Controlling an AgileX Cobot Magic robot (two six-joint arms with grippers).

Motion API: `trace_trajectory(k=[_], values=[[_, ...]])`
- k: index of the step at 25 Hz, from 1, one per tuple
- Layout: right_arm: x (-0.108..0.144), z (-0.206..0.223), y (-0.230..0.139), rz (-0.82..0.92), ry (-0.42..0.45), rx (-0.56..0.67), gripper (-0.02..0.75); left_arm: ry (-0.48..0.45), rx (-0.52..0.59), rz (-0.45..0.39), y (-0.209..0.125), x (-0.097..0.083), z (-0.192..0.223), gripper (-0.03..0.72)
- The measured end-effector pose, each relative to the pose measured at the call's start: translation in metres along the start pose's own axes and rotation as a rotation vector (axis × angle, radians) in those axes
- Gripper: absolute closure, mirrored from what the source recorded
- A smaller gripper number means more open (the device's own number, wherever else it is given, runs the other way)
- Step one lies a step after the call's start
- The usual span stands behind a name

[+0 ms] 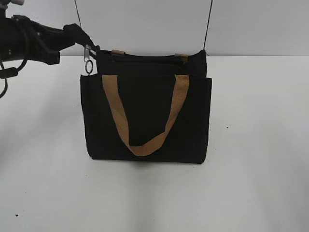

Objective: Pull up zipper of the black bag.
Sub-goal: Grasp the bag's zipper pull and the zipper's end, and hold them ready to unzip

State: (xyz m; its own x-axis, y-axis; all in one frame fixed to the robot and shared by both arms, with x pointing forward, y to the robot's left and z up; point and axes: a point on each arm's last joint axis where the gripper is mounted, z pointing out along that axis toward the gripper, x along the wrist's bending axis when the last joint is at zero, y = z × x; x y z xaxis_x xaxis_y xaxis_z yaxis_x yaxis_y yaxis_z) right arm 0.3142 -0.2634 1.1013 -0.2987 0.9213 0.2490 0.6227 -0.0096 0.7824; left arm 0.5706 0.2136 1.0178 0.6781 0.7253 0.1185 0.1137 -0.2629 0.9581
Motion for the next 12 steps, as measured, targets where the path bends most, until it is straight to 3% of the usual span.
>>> trace_trajectory(k=[6, 12], values=[[-0.004, 0.021, 0.047, -0.057, 0.057, 0.039, 0.265, -0.07, 0.04, -0.014, 0.012, 0.0, 0.003, 0.652], [0.002, 0.056, 0.075, -0.072, 0.137, 0.103, 0.265, -0.056, 0.033, -0.023, 0.026, -0.001, -0.006, 0.652]])
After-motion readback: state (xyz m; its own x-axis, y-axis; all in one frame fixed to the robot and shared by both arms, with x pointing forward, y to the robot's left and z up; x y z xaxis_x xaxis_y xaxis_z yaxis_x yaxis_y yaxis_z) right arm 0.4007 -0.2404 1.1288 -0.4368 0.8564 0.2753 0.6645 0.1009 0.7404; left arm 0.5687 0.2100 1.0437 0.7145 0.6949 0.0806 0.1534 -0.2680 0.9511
